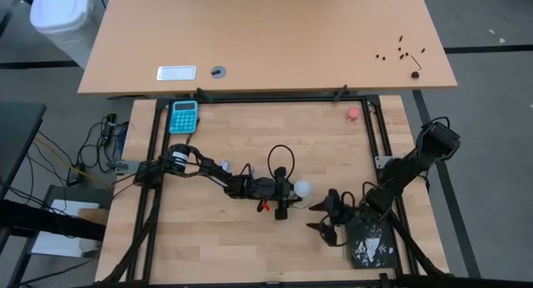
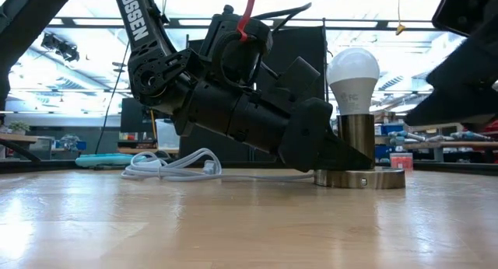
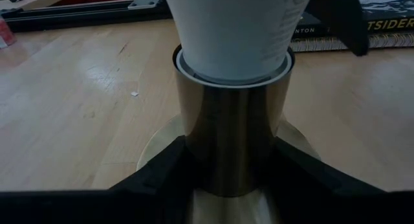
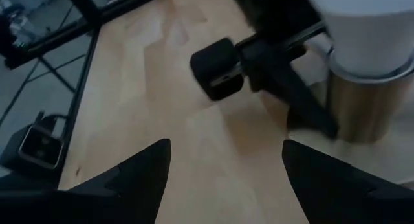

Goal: Screw lightbulb
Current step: Remove the lightbulb from the lamp

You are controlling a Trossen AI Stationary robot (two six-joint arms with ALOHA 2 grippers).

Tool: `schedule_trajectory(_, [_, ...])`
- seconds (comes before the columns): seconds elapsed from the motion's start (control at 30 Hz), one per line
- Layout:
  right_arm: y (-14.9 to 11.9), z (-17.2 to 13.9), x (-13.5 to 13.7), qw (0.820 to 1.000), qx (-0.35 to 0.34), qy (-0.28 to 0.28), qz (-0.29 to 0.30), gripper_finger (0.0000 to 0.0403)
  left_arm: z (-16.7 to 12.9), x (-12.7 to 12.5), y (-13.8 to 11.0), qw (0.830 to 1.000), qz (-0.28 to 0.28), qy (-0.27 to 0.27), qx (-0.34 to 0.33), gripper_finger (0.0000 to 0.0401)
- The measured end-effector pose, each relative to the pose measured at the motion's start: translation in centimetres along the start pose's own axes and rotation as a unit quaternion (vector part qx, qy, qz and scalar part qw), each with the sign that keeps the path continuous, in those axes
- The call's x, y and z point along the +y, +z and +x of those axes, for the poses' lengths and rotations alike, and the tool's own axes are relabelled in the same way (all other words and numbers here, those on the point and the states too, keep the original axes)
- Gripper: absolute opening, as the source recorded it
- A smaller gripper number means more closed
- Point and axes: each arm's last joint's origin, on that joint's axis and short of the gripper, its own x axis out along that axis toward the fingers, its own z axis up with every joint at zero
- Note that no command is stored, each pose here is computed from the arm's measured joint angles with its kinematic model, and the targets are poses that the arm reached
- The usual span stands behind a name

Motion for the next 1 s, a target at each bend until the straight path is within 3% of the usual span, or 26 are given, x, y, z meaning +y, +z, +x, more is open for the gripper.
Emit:
schedule_trajectory(0.37, [-0.2,-0.4,0.1,1.000,-0.025,-0.018,-0.004,0.0306,0.0,0.0,0.0,1.000,0.000,-0.002,0.001,0.0193])
schedule_trajectory(0.53, [-0.2,-0.5,0.1,0.997,-0.001,-0.074,-0.008,0.0306,0.0,0.0,0.0,1.000,0.000,-0.002,0.001,0.0193])
schedule_trajectory(0.7, [1.7,-0.8,1.7,0.990,0.031,-0.128,-0.040,0.0306,0.0,0.0,0.0,1.000,0.000,0.001,0.001,0.0193])
schedule_trajectory(1.0, [2.9,-1.5,3.7,0.990,0.004,-0.132,-0.041,0.0306,0.0,0.0,0.0,1.000,0.000,0.003,0.001,0.0193])
